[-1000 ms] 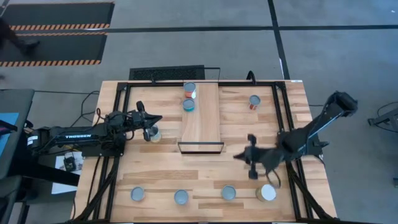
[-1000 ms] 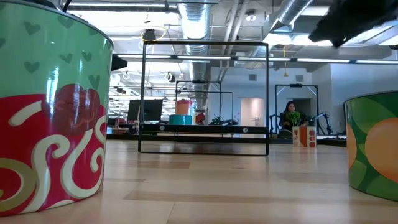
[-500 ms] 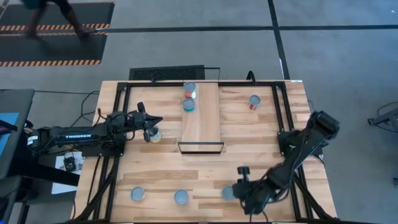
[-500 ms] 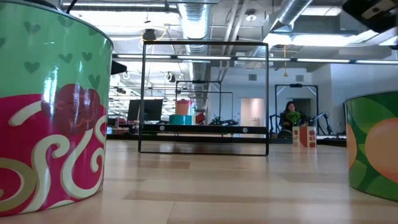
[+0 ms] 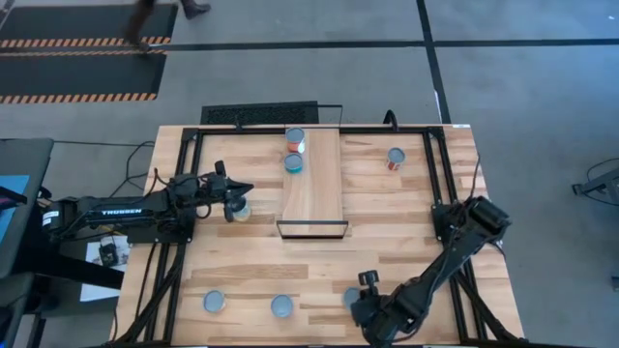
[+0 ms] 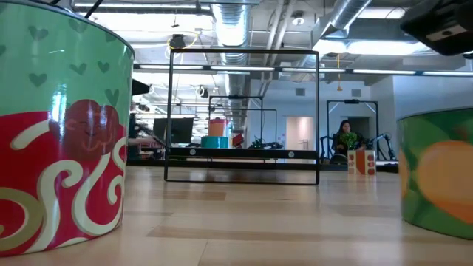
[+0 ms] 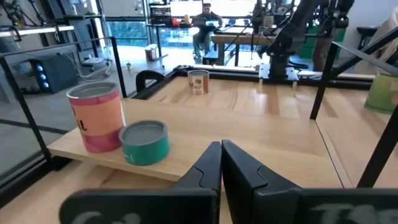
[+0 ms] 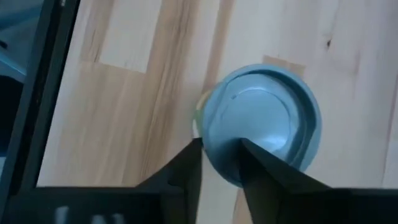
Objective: Pick and place cans onto a shelf
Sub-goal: Put the medium canned peaches on the shelf
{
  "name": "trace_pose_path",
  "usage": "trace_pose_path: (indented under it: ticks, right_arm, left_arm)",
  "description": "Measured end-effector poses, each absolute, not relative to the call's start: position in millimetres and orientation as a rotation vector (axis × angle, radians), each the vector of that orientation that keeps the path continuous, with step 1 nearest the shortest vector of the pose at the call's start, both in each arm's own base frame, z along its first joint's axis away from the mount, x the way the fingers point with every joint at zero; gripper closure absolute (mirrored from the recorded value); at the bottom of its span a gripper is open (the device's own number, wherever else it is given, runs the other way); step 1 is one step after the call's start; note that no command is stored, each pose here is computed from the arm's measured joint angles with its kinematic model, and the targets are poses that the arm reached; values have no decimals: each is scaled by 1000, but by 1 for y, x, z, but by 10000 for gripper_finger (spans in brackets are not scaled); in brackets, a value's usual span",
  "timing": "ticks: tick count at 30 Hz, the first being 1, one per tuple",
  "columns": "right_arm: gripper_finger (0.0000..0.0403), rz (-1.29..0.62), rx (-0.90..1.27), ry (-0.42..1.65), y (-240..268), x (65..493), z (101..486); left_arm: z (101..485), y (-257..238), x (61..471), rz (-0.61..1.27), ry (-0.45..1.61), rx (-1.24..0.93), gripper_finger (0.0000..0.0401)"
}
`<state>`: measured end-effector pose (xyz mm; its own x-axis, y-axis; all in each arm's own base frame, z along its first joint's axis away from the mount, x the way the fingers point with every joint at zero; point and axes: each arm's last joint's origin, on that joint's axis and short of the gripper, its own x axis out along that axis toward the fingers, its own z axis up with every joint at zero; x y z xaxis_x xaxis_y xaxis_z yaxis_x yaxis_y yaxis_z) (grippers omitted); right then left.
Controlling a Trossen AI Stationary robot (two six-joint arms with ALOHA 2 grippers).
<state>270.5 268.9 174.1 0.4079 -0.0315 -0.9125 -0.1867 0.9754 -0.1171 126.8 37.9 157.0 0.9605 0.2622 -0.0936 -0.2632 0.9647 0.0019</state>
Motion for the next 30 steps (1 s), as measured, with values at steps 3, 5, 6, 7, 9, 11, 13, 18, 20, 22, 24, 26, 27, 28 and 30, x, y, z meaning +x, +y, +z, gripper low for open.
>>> trace_pose_path:
  ticks: [3,5,6,7,9,11,13,18,20,22,24,26,27,28,30]
  right_arm:
    - [338,92,-208,1144,265,276,174]
    - [377,86,-204,1144,261,278,177]
    - [387,89,-206,1146,259,278,179]
    - [391,87,-201,1148,256,278,181]
    - [386,83,-178,1149,250,278,191]
    - [385,61,-142,1147,242,274,206]
    - [393,15,-130,1184,232,265,219]
    - [397,-102,-138,1255,194,242,237]
    - [399,-121,-129,1242,173,237,239]
    - [399,-148,-138,1245,149,230,239]
    - [399,-166,-137,1242,125,225,240]
    - [400,-182,-136,1224,100,220,242]
    - [400,-188,-137,1212,87,219,245]
    - [400,-193,-138,1196,74,218,248]
    - [400,-195,-143,1149,51,219,256]
  left_arm:
    - [157,38,127,266,92,-11,399]
    - [157,38,127,266,89,-10,399]
    - [157,38,127,266,89,-10,399]
    - [157,38,127,266,89,-10,399]
    - [157,38,127,266,89,-10,399]
    - [157,38,127,266,89,-10,399]
    - [157,38,127,266,91,-11,399]
    - [157,38,127,266,90,-11,399]
    - [157,38,127,266,90,-12,399]
    - [157,38,127,265,88,-14,399]
    - [157,38,127,266,88,-20,399]
    - [157,38,127,266,88,-24,399]
    - [157,38,127,266,88,-24,399]
    - [157,38,127,266,87,-24,399]
    - [157,38,127,266,87,-23,399]
